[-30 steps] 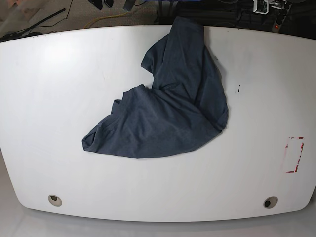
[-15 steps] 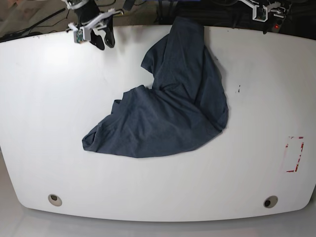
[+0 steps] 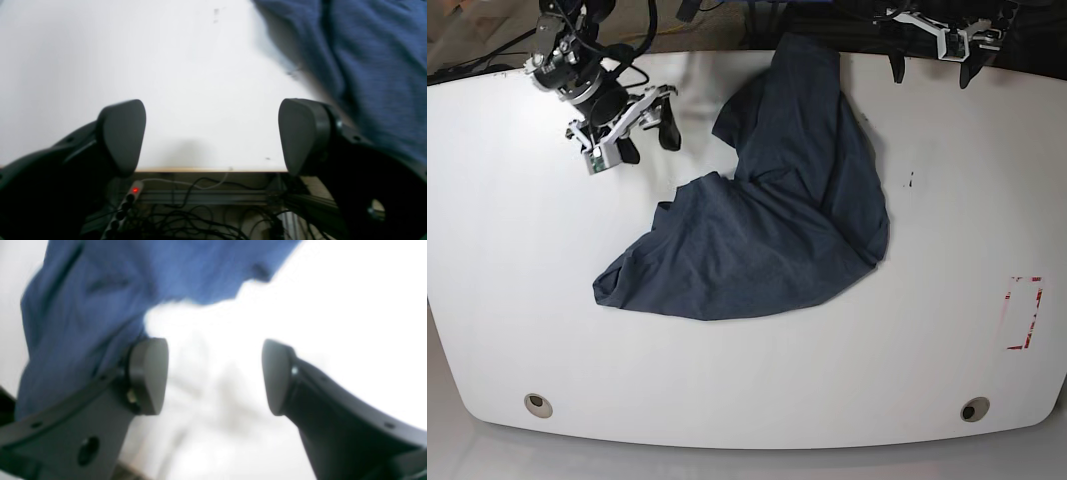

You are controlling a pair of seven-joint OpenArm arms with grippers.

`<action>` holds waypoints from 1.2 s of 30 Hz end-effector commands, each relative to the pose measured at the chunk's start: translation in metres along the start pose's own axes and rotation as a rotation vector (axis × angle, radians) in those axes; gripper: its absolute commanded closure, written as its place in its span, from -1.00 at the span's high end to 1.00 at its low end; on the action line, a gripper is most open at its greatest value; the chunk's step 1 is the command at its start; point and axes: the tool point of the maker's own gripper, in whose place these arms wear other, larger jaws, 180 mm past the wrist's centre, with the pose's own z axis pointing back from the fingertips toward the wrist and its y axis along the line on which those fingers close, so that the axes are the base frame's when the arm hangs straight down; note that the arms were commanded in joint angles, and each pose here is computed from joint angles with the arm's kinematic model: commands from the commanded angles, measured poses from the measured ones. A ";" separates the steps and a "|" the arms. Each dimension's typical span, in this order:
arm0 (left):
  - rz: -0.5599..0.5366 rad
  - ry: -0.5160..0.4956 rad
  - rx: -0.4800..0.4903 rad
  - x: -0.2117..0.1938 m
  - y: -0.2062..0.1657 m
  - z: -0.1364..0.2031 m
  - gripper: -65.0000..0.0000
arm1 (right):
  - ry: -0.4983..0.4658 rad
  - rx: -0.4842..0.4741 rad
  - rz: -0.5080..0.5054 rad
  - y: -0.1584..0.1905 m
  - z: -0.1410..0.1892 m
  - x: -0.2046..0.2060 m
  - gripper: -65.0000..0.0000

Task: Fold the T-shirt properly
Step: 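Move the right gripper down to the crumpled navy T-shirt's edge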

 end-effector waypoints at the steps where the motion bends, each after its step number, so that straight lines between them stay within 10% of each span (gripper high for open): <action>1: 0.000 -0.039 -0.006 0.010 -0.001 0.000 0.82 | -0.023 0.010 -0.047 -0.016 -0.006 0.019 0.30; 18: -0.003 -0.111 0.003 0.030 0.001 -0.017 0.82 | 0.067 0.087 -0.317 -0.040 -0.060 0.003 0.30; 36: -0.006 -0.139 0.004 0.038 0.002 -0.023 0.82 | 0.090 0.135 -0.273 0.004 -0.101 0.022 0.30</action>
